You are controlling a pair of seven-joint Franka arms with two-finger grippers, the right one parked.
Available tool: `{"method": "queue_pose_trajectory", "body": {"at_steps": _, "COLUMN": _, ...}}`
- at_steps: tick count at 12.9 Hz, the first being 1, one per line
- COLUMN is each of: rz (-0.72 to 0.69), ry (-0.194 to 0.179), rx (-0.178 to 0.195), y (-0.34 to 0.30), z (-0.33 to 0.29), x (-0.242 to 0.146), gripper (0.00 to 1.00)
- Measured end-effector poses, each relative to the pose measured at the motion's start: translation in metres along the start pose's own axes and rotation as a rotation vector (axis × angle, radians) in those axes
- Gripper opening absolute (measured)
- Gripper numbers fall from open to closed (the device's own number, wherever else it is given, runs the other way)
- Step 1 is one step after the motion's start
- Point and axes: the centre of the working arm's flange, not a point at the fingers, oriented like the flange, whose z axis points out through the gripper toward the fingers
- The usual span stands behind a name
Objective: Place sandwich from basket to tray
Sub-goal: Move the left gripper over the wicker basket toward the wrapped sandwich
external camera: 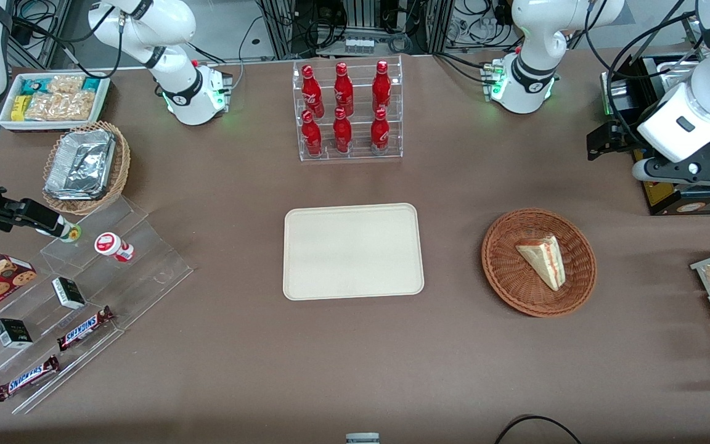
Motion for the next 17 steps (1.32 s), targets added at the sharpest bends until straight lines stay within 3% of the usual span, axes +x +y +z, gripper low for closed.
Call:
{"method": "queue_pose_trajectory", "body": {"at_steps": 5, "rz": -0.004, "ry": 0.010, "rx": -0.001, "y": -0.002, "z": 0.005, "x": 0.005, "gripper": 1.00}}
{"method": "queue_pose_trajectory", "body": {"at_steps": 10, "rz": 0.001, "ry": 0.019, "rx": -0.002, "y": 0.000, "z": 0.064, "x": 0.028, "gripper": 1.00}}
{"method": "queue_pose_trajectory", "body": {"at_steps": 17, "rz": 0.002, "ry": 0.086, "rx": 0.004, "y": -0.001, "z": 0.166, "x": 0.051, "gripper": 1.00}}
